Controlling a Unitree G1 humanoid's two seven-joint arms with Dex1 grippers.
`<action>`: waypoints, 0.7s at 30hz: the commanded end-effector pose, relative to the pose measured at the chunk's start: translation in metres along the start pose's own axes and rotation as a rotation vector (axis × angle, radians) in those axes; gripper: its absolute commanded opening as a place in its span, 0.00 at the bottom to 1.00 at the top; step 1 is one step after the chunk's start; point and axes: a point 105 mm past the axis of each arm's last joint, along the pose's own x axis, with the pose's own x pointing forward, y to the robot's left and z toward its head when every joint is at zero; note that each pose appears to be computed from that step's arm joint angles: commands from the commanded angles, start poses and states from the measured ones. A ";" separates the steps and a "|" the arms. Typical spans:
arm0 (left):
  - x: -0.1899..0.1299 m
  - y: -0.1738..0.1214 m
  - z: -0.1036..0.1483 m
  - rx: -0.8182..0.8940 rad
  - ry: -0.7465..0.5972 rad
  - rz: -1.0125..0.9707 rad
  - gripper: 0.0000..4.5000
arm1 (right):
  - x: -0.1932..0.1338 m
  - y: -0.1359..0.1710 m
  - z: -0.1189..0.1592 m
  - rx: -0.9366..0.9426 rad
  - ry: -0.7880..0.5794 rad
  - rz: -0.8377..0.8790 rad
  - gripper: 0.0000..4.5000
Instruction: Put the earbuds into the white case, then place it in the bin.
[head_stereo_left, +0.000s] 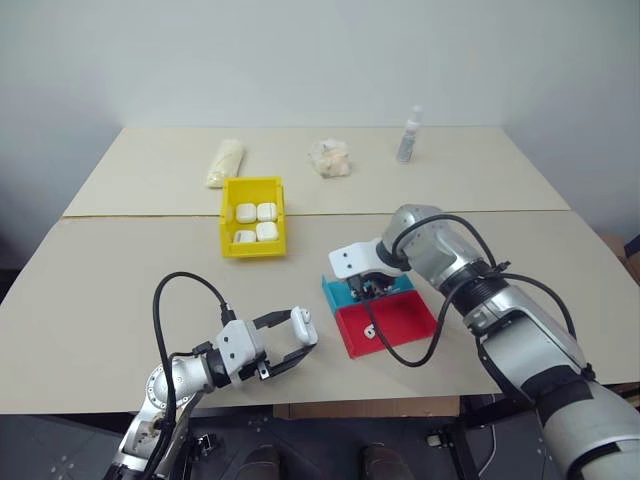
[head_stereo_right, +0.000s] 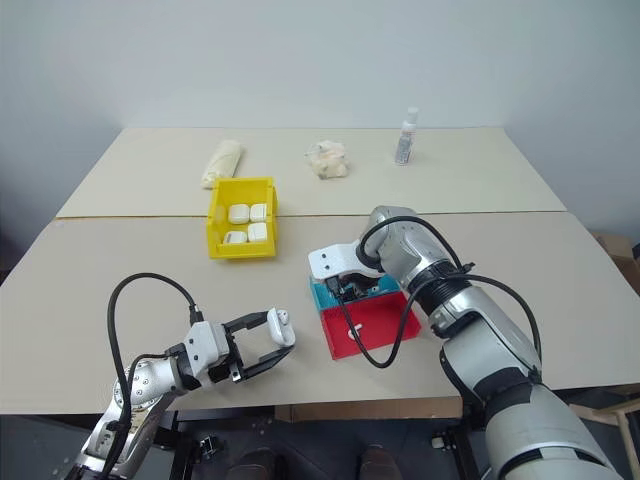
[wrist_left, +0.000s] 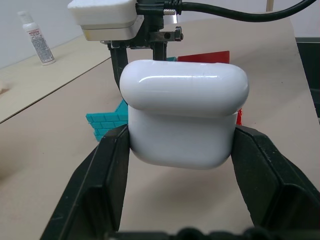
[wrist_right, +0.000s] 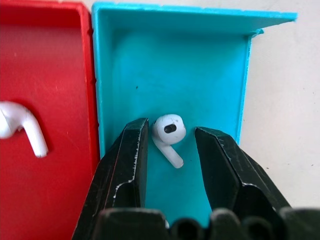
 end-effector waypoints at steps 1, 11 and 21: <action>0.002 0.000 0.009 0.028 -0.028 0.003 0.61 | -0.004 -0.005 0.003 -0.078 0.030 0.003 0.43; 0.001 -0.001 0.008 0.033 -0.020 0.022 0.61 | 0.000 -0.010 0.007 -0.255 0.075 0.031 0.43; 0.002 0.000 0.008 0.035 -0.016 0.033 0.61 | 0.000 -0.005 0.004 -0.396 0.062 0.038 0.43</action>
